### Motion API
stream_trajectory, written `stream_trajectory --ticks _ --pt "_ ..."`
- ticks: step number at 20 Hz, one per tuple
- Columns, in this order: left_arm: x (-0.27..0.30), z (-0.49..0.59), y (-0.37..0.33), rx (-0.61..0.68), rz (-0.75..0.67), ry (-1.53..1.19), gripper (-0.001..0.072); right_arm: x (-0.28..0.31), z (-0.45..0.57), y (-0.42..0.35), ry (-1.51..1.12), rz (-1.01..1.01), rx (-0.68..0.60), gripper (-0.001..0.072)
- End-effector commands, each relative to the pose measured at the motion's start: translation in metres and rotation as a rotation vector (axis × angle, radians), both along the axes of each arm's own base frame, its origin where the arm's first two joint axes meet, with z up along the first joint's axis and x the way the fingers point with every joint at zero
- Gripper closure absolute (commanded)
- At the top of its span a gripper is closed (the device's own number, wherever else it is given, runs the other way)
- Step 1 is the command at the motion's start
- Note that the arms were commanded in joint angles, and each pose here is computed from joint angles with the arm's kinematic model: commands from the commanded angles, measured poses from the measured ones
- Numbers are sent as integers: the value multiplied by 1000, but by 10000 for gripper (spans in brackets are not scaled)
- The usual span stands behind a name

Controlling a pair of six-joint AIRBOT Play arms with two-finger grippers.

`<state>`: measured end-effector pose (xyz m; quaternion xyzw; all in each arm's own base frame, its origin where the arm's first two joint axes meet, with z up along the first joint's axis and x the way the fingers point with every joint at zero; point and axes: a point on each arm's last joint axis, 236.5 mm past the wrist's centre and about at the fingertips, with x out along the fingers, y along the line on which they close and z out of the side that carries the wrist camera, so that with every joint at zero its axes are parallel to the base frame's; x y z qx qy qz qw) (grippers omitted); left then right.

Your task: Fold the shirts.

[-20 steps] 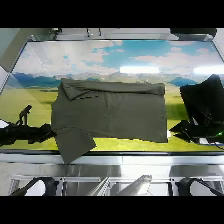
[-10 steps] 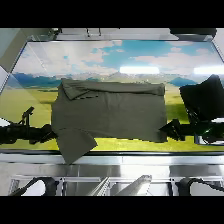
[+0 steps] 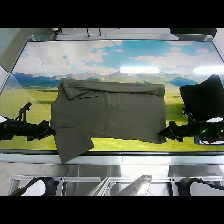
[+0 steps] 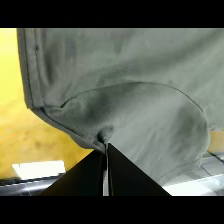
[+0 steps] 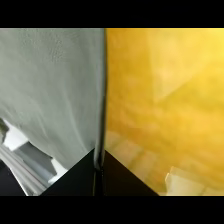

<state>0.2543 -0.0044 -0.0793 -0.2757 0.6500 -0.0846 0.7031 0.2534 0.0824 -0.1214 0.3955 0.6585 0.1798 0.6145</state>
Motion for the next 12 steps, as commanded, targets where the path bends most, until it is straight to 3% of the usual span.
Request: stream_trajectory --ticks 1,4,8,12 --pt "3 8 -1 -15 -10 -3 675 2 12 5 -7 13 41 699" --pt "38 54 -10 -89 -13 -116 675 37 48 -2 -114 -5 76 700" --pt "86 97 -9 -43 -77 -250 676 110 107 -13 -313 -92 110 700" --pt "140 115 -30 -77 -164 -296 676 171 134 -15 -431 -150 111 700"
